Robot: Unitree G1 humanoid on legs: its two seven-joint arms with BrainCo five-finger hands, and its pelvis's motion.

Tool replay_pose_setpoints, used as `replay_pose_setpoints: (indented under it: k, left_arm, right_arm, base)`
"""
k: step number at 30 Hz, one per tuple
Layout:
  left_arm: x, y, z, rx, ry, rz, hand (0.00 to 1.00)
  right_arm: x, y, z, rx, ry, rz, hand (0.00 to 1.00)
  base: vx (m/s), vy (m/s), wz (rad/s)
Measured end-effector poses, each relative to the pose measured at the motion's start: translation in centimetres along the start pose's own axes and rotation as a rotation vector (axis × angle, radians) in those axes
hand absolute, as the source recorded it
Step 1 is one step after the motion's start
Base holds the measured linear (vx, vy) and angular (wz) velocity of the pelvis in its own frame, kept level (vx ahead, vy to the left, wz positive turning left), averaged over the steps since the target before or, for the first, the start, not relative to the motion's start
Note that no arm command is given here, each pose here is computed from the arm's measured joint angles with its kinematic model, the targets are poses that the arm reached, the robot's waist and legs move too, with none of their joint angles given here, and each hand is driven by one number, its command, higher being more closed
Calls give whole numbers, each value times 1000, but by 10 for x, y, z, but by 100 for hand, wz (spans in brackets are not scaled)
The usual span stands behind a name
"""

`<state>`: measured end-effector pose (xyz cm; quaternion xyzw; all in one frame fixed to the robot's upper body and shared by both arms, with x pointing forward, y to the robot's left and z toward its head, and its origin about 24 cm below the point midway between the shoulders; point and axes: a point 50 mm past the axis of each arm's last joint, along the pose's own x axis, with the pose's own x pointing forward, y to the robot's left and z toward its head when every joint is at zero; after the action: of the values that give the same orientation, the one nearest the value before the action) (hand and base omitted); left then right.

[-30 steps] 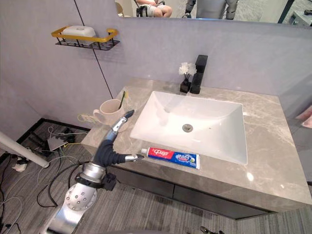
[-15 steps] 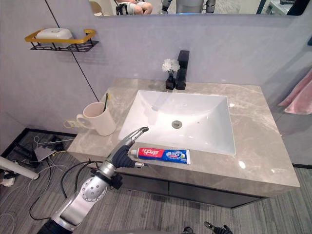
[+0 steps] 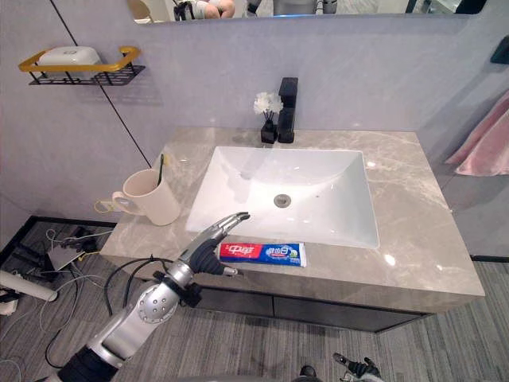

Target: Organize washtable

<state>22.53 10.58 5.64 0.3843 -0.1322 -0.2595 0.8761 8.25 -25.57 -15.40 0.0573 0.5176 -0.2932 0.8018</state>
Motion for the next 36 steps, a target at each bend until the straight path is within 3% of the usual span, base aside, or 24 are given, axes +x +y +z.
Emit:
replay_pose_setpoints:
  k: [36]
  left_arm:
    - [10, 13, -16, 71, 46, -26, 0]
  right_arm:
    - [0, 2, 3, -2, -13, 19, 0]
  base:
    - [-4, -2, -1]
